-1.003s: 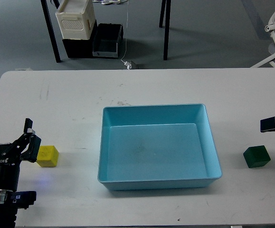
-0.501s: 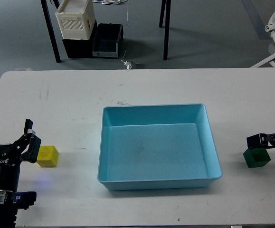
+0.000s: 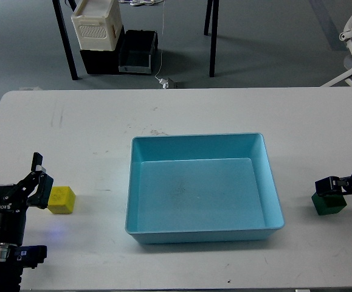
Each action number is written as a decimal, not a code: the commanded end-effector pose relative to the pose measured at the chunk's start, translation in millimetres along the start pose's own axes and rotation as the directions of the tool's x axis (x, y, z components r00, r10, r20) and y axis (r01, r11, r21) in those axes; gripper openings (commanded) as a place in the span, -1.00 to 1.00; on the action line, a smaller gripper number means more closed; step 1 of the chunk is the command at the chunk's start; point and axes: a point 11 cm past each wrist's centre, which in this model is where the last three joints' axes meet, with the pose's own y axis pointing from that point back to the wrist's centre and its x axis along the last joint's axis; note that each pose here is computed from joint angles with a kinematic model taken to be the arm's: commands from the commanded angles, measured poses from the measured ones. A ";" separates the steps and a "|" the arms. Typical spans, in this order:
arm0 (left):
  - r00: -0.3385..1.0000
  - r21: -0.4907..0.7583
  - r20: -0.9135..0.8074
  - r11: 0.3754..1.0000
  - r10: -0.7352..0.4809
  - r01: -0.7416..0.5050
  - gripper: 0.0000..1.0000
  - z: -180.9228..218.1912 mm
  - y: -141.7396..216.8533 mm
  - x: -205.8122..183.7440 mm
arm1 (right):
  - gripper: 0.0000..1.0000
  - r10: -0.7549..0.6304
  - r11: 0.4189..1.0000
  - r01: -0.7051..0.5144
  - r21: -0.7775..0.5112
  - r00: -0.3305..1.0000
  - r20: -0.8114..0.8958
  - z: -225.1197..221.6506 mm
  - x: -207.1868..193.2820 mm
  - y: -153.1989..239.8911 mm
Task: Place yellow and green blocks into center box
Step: 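Lower the right gripper down onto the dark green cube, then close the right gripper on the green cube and lift it, then carry the green cube into the blue tray and lower it, then open the right gripper and withdraw it upward out of view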
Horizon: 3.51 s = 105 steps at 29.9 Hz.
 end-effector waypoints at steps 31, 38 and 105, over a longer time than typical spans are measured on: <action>1.000 0.018 -0.012 1.000 0.013 -0.013 1.00 -7.1 1.4 4.0 | -1.00 0.021 0.999 -0.020 0.025 0.999 -0.046 -17.6 4.0 -5.3; 1.000 0.016 -0.012 1.000 0.013 -0.013 1.00 -6.9 1.4 4.0 | -1.00 0.179 0.973 -0.174 0.154 0.984 -0.021 -50.9 50.6 44.9; 0.999 0.042 -0.030 0.999 0.021 -0.020 1.00 -16.8 3.3 5.8 | 1.00 0.017 0.934 0.037 0.354 0.989 -0.148 -239.1 47.4 21.8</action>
